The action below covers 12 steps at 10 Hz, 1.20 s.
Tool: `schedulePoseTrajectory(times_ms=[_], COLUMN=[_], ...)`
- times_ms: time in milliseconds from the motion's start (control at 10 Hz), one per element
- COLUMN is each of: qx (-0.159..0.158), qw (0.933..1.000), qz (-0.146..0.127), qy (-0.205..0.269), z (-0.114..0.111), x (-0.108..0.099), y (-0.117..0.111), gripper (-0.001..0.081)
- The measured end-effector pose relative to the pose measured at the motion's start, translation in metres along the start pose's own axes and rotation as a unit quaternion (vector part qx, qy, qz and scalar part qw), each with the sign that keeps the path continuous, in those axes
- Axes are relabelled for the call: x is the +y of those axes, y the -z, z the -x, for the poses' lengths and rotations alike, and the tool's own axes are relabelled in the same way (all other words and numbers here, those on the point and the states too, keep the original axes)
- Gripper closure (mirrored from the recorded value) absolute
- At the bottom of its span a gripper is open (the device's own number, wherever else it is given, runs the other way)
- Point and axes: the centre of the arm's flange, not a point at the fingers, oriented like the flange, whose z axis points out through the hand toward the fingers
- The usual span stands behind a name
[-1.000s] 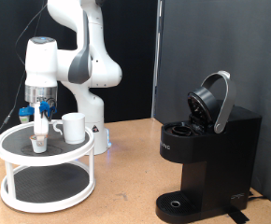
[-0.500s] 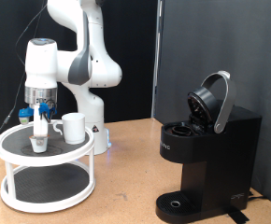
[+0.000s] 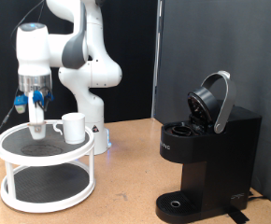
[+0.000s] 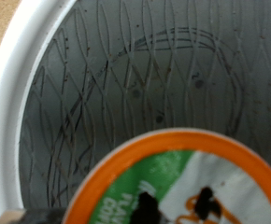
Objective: Make a cup of coffee with the keurig machine
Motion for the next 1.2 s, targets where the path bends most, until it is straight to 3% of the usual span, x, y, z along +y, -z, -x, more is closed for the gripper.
schedulePoseTrajectory(times_ms=[200,400,500,600,700,800,1000,1200], qx=[-0.003,-0.013,-0.044,-0.099,-0.149,-0.18,-0.192,-0.186], qw=[1.0,0.9998,0.9984,0.9938,0.9866,0.9802,0.9749,0.9753], qz=[0.009,0.015,0.03,0.048,0.063,0.078,0.105,0.107], qy=[-0.002,-0.009,-0.021,-0.02,-0.022,-0.026,-0.043,-0.054], z=[-0.003,-0.001,0.005,0.019,0.035,0.051,0.08,0.087], x=[-0.001,0.0,0.001,0.003,0.004,0.009,0.02,0.024], y=[0.024,0.022,0.023,0.028,0.032,0.036,0.041,0.042], gripper=[0.0446,0.0446,0.0446,0.0446,0.0446,0.0446,0.0446,0.0446])
